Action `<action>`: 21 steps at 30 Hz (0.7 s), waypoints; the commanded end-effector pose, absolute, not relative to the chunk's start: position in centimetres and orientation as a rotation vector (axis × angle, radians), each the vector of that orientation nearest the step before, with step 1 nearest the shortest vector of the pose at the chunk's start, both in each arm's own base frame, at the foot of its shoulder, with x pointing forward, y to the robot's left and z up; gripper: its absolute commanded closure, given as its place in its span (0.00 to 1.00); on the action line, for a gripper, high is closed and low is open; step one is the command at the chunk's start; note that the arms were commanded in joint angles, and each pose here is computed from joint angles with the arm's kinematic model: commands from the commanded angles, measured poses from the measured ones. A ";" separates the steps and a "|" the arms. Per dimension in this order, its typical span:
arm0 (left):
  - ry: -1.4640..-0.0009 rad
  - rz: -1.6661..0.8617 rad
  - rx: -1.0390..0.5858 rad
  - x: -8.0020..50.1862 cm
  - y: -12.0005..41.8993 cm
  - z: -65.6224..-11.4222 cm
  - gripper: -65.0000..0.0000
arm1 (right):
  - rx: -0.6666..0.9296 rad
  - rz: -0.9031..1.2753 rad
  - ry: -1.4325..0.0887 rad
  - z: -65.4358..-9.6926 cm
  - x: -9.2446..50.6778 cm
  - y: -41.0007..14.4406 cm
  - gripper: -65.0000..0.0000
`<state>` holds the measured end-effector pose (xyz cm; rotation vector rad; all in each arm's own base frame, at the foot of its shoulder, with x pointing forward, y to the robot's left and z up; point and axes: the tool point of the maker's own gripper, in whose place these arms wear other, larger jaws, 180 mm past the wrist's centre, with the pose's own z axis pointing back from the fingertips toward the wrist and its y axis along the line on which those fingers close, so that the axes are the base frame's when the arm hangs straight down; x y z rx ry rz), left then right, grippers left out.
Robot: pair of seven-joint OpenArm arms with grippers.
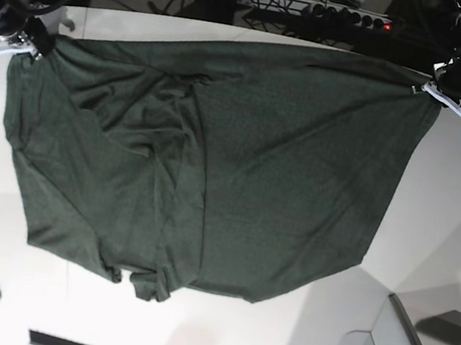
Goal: Layout the t-shirt on the table in an organized manner, then fold the t-shirt properly
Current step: 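Lift the shirt with both grippers and swing it up off the table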
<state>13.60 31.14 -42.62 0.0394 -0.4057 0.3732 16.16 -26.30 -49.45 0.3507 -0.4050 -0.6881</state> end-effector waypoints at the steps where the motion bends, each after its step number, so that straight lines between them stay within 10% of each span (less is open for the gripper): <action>1: -0.426 0.357 0.056 13.9 31.6 -41.9 1.00 | 0.325 -0.670 -0.446 -48.2 16.8 -27.4 1.00; 21: -0.505 0.185 0.021 24.4 29.5 -40.4 1.00 | 0.299 -0.624 -0.518 -42.7 28.2 -28.6 0.99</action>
